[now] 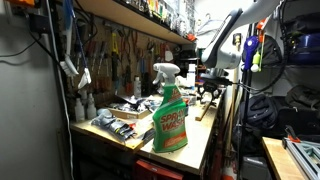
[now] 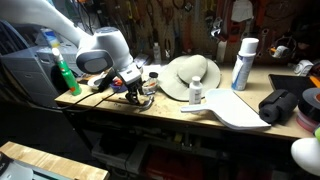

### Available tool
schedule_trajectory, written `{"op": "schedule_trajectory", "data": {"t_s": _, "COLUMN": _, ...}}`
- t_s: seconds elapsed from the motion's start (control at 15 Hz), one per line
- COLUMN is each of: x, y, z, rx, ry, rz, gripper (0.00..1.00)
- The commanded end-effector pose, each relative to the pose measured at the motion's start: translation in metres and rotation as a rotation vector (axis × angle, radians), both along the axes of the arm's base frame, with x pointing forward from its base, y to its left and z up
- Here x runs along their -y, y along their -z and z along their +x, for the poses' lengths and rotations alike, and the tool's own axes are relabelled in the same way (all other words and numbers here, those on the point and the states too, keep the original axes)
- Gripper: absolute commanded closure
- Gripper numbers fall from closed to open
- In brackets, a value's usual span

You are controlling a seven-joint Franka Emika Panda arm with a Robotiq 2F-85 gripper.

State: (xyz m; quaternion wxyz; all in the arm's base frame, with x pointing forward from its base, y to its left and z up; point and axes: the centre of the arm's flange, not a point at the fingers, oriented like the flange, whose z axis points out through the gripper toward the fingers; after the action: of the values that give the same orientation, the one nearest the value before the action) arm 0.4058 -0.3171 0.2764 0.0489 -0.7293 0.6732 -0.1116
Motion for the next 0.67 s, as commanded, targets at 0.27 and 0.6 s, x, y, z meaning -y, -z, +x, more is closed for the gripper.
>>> {"op": "schedule_trajectory", "data": {"t_s": 0.27, "x": -0.014, "y": 0.02, "z": -0.009, "rx": -0.067, "ry": -0.022, "rz": -0.124, "gripper": 0.38}}
{"op": "schedule_trajectory", "data": {"t_s": 0.6, "x": -0.026, "y": 0.018, "z": 0.005, "rx": -0.164, "ry": -0.117, "rz": -0.168, "gripper": 0.46}}
